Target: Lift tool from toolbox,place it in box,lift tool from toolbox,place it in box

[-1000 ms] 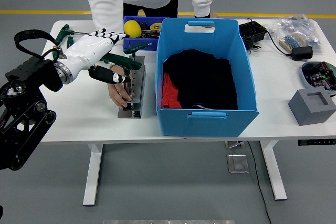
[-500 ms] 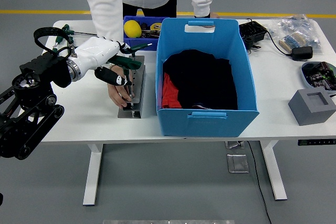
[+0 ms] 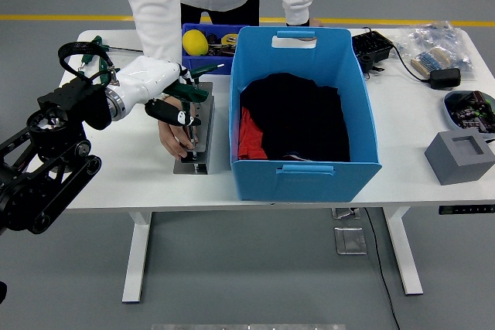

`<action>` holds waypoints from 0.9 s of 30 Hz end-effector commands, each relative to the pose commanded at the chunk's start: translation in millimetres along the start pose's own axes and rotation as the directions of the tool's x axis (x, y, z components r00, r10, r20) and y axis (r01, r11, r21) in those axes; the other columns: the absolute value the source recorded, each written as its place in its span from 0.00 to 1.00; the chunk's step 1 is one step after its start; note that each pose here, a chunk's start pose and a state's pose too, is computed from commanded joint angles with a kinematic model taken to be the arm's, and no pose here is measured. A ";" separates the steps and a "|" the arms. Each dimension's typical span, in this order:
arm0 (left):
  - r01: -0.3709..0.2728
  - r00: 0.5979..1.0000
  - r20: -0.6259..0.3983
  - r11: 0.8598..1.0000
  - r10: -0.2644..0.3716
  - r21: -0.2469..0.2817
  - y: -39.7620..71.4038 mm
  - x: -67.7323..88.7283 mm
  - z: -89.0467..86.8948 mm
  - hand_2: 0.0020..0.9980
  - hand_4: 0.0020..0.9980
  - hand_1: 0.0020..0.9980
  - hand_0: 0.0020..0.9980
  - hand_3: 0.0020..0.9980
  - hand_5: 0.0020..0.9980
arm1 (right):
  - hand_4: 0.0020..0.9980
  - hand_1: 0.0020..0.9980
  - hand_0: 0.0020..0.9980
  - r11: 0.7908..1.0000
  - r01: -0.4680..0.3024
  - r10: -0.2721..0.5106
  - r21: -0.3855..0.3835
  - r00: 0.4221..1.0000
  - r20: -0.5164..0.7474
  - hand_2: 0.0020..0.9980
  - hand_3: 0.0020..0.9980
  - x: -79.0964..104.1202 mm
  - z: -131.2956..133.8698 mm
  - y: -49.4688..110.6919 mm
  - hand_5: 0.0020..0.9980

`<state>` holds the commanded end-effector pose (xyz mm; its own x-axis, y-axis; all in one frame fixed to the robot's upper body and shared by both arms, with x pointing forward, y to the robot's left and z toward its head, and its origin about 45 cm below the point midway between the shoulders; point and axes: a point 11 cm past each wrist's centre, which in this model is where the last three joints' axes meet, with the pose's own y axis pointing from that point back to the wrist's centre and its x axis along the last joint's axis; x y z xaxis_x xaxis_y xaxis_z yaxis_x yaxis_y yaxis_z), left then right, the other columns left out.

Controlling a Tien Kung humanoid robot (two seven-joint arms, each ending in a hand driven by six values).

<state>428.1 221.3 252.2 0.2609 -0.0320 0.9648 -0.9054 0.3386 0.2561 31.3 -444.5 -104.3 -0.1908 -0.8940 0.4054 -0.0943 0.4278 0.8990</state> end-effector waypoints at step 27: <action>0.020 0.999 0.038 1.000 -0.021 0.019 -6.2 -8.5 -1.5 0.15 1.00 0.12 0.23 0.23 0.66 | 0.87 0.69 0.72 1.000 -0.010 0.010 0.002 1.000 0.002 0.76 0.61 1.7 -1.2 -0.1 0.67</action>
<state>432.0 220.9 242.4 0.2667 -0.0750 0.9609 -0.9061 0.3201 0.2765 32.1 -446.2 -103.5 -0.1935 -0.8895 0.4139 -0.0945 0.4368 0.8946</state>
